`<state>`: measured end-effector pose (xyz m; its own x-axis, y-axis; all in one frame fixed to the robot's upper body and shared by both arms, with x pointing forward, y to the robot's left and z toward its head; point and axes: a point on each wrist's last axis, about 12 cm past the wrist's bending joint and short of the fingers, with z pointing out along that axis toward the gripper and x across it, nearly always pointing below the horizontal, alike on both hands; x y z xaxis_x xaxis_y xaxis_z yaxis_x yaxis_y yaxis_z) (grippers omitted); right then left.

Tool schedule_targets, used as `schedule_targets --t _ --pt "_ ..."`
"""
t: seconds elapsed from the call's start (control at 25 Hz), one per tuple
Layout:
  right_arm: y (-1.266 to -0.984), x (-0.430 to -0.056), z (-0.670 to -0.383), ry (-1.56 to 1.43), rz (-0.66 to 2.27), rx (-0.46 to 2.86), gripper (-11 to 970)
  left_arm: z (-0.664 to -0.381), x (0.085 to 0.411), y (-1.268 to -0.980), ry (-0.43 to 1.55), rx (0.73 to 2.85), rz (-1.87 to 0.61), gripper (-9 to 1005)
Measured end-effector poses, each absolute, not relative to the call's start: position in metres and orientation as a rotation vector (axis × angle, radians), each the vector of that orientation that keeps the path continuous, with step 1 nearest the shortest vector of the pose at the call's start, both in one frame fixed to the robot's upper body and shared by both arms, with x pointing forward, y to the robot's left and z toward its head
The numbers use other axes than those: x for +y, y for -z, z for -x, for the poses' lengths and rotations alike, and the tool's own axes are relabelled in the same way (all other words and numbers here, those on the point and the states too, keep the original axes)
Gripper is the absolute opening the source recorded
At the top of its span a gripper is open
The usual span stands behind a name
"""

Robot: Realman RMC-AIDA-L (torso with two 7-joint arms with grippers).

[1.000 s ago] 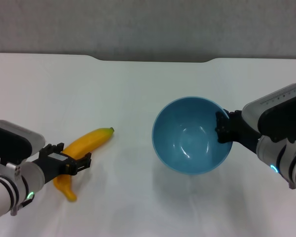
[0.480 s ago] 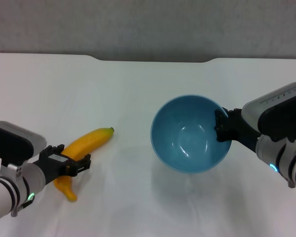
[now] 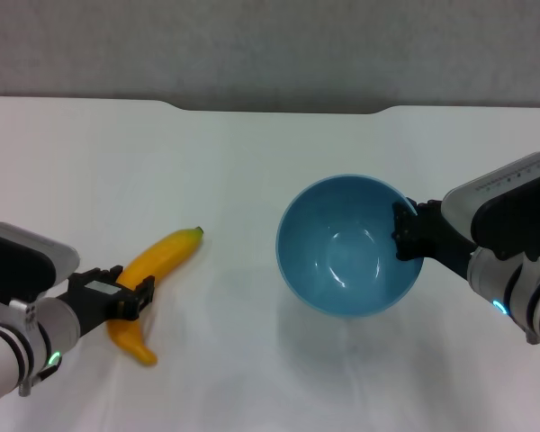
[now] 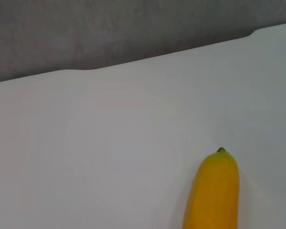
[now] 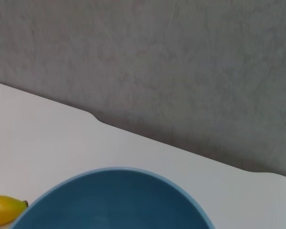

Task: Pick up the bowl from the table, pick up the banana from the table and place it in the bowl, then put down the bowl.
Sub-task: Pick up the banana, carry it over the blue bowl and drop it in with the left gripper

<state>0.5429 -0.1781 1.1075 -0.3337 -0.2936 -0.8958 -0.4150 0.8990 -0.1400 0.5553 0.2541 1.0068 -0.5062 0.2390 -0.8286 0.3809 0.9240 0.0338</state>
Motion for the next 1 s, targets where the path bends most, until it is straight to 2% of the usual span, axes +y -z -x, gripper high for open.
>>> schedule_targets --t 0.24,0.52,0.68,1.0 --pt "-1.107 -0.178 -0.543 -0.136 0.516 1.943 43 -0.553 0.254 -1.012 0.202 2.100 -0.407 502" --pt "-1.104 -0.182 -0.543 -0.131 0.505 1.953 43 -0.544 0.264 -1.034 0.219 2.007 -0.319 520" --pt "-1.098 -0.184 -0.544 -0.137 0.492 1.971 43 -0.533 0.263 -1.059 0.264 1.903 -0.292 531" --pt "-1.084 -0.184 -0.551 -0.189 0.453 1.996 43 -0.516 0.250 -1.097 0.500 1.703 -0.256 552"
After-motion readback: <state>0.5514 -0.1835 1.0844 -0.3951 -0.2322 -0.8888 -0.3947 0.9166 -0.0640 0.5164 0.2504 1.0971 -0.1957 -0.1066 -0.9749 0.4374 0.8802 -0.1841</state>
